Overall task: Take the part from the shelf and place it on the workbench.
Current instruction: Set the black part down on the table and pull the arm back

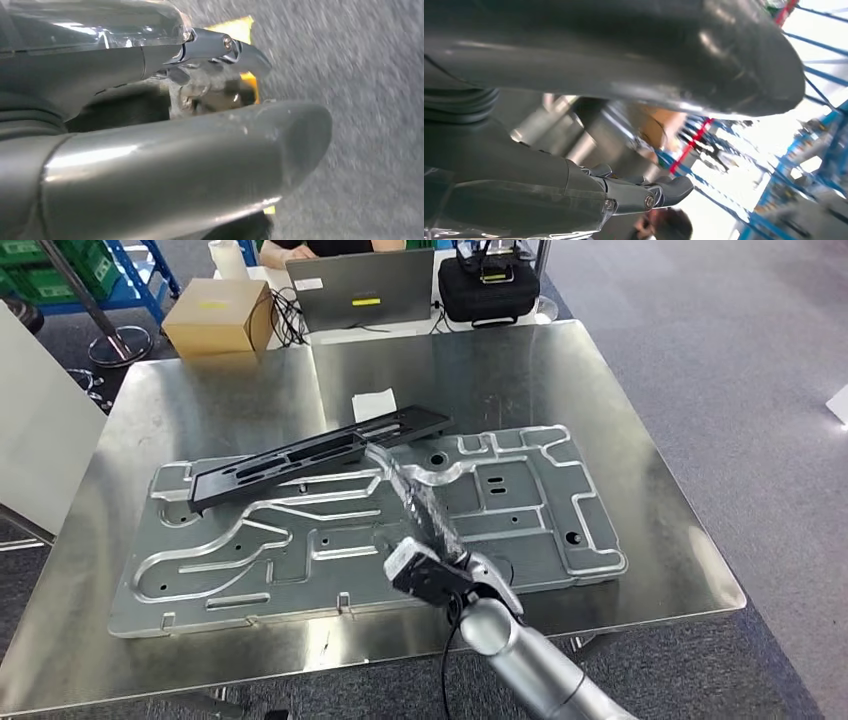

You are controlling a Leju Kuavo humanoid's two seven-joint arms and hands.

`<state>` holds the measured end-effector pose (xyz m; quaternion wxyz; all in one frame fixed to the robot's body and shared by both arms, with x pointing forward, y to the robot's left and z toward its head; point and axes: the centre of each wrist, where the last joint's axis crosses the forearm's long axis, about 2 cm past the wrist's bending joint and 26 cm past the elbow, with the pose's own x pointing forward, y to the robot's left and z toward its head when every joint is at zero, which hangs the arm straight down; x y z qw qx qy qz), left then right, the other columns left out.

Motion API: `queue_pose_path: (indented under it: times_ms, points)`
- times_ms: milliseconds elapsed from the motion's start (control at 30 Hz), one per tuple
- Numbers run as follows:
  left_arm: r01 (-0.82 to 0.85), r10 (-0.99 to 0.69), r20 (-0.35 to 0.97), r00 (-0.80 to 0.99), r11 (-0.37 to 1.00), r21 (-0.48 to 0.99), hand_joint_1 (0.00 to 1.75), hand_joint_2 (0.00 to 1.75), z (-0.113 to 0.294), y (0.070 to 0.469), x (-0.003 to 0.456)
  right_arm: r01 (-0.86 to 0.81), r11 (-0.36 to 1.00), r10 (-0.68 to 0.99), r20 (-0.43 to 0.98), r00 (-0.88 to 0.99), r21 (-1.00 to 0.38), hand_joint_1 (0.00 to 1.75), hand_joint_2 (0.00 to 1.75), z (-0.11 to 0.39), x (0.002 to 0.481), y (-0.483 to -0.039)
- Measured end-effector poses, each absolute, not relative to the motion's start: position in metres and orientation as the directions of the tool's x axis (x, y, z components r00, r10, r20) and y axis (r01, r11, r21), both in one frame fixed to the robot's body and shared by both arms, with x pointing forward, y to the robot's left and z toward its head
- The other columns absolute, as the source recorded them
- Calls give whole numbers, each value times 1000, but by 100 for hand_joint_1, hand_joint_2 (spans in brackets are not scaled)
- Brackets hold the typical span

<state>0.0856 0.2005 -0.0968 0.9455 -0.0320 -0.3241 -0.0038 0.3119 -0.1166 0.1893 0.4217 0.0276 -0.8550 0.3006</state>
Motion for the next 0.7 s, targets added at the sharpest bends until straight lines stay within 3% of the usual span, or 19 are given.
queue_pose_path:
  times_ms: [433, 700]
  points:
    - [28, 7, 564, 826, 998, -53, 0, 0, -102, 204, 61, -398, 786, 255, 835, -487, -472, 0, 0, 104, 245, -109]
    - [44, -9, 552, 834, 998, -50, 0, 0, -102, 205, 57, -400, 795, 280, 860, -427, -457, 0, 0, 85, 231, -116]
